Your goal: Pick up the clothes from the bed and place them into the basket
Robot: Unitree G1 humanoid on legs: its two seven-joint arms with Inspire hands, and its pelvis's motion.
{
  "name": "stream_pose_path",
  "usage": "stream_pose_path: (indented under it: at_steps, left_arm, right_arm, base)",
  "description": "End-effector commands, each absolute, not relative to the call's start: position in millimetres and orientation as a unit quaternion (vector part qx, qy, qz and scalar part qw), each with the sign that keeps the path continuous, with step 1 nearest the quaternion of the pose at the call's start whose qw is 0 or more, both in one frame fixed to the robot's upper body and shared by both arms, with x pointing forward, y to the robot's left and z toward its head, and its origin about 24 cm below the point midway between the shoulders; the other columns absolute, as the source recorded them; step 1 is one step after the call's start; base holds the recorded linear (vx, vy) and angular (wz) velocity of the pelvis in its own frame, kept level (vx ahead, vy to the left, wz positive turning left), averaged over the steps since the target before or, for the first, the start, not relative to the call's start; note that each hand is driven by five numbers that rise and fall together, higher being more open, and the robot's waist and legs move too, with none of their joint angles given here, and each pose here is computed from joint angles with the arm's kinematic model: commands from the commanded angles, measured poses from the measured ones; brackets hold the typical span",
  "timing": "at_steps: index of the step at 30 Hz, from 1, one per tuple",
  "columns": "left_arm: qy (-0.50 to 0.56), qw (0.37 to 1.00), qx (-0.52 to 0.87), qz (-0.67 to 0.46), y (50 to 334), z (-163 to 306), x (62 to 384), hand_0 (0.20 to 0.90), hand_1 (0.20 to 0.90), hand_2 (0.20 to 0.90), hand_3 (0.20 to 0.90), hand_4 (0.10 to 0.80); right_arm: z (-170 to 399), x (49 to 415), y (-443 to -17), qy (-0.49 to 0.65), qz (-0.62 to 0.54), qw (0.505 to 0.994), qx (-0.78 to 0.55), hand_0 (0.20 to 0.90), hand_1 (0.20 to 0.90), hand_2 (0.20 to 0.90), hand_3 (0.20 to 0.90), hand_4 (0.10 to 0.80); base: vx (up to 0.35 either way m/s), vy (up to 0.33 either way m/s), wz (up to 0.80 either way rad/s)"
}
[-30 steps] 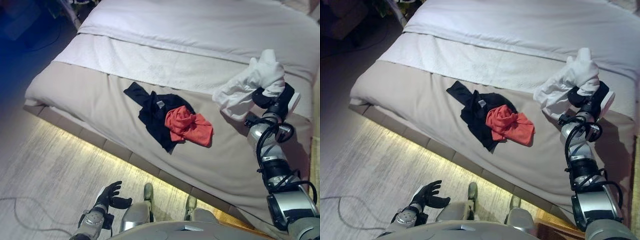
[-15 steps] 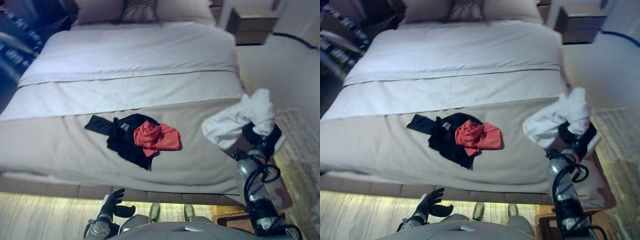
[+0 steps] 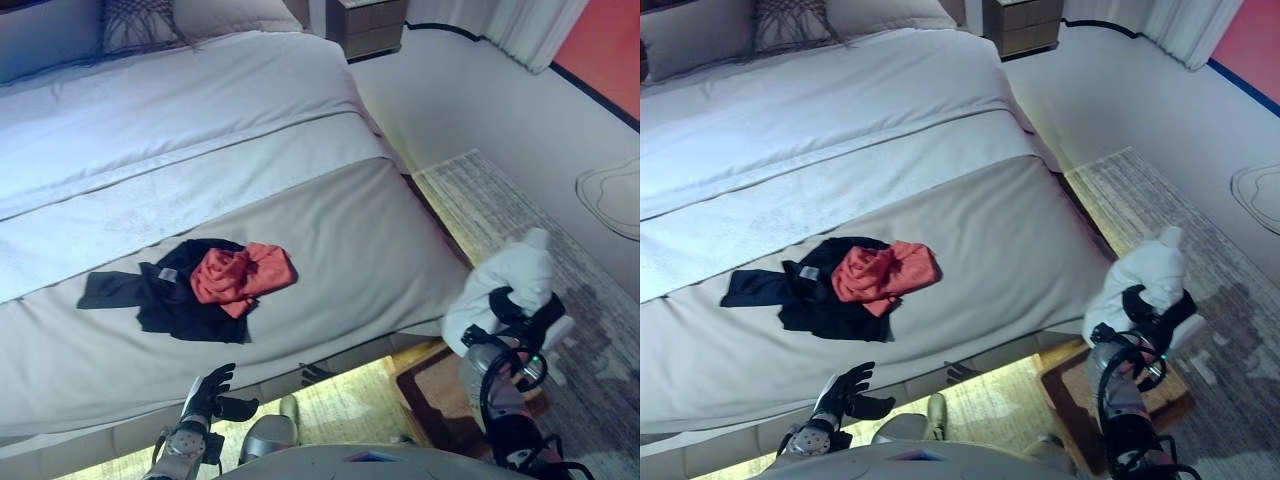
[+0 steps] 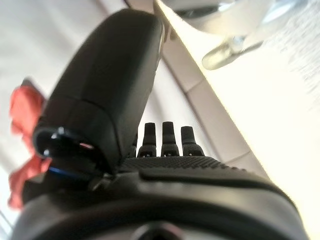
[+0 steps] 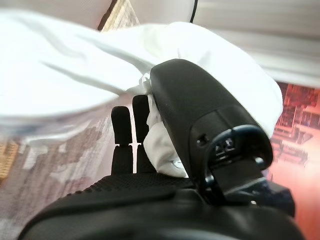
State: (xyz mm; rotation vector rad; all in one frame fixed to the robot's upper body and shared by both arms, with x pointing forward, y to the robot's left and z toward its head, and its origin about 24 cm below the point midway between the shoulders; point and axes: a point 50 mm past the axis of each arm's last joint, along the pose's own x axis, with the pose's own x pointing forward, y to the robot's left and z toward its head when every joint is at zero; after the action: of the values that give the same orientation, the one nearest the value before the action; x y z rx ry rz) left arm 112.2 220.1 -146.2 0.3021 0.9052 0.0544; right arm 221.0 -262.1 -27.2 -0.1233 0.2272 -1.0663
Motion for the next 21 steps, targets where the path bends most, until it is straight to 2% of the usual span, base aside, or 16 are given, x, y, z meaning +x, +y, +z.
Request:
stream_pose_path:
  at_steps: [1, 5, 9, 15, 18, 21]
  left_arm:
    - [0.409, 0.898, 0.161, 0.004, 222.2, -140.6, 125.2, 0.9, 0.9, 0.9, 0.9, 0.8]
    - [0.401, 0.897, 0.181, -0.033, 218.4, -140.7, 122.3, 0.9, 0.9, 0.9, 0.9, 0.8]
    - [0.362, 0.909, 0.195, -0.067, 217.5, -133.9, 130.0, 0.9, 0.9, 0.9, 0.9, 0.8]
    - [0.353, 0.907, 0.209, -0.093, 219.4, -130.9, 134.1, 0.9, 0.9, 0.9, 0.9, 0.8]
    - [0.342, 0.91, 0.211, -0.099, 220.1, -127.9, 137.9, 0.9, 0.9, 0.9, 0.9, 0.8]
    - [0.301, 0.928, 0.194, -0.105, 213.3, -116.3, 162.2, 0.9, 0.9, 0.9, 0.9, 0.8]
  right_arm:
    - [3.6, 233.7, -286.1, 0.036, -0.548, 0.834, -0.051, 0.3, 0.3, 0.3, 0.2, 0.1]
    - [-22.0, 218.5, -301.4, 0.115, -0.555, 0.823, -0.04, 0.3, 0.3, 0.3, 0.2, 0.1]
    - [-51.9, 192.2, -322.5, 0.206, -0.583, 0.784, -0.05, 0.3, 0.3, 0.3, 0.2, 0.1]
    - [-69.8, 169.7, -334.9, 0.264, -0.616, 0.741, -0.042, 0.3, 0.3, 0.3, 0.2, 0.1]
    - [-67.5, 170.1, -340.5, 0.268, -0.626, 0.73, -0.047, 0.3, 0.3, 0.3, 0.2, 0.1]
    - [-42.2, 191.1, -361.4, 0.233, -0.641, 0.73, -0.046, 0.3, 0.3, 0.3, 0.2, 0.1]
  base:
    - [-0.015, -0.14, -0.06]
    - [0.009, -0.111, 0.0]
    - [-0.02, -0.073, 0.08]
    - [-0.01, -0.015, 0.14]
    - [-0.055, 0.001, 0.06]
    - [-0.366, 0.108, 0.02]
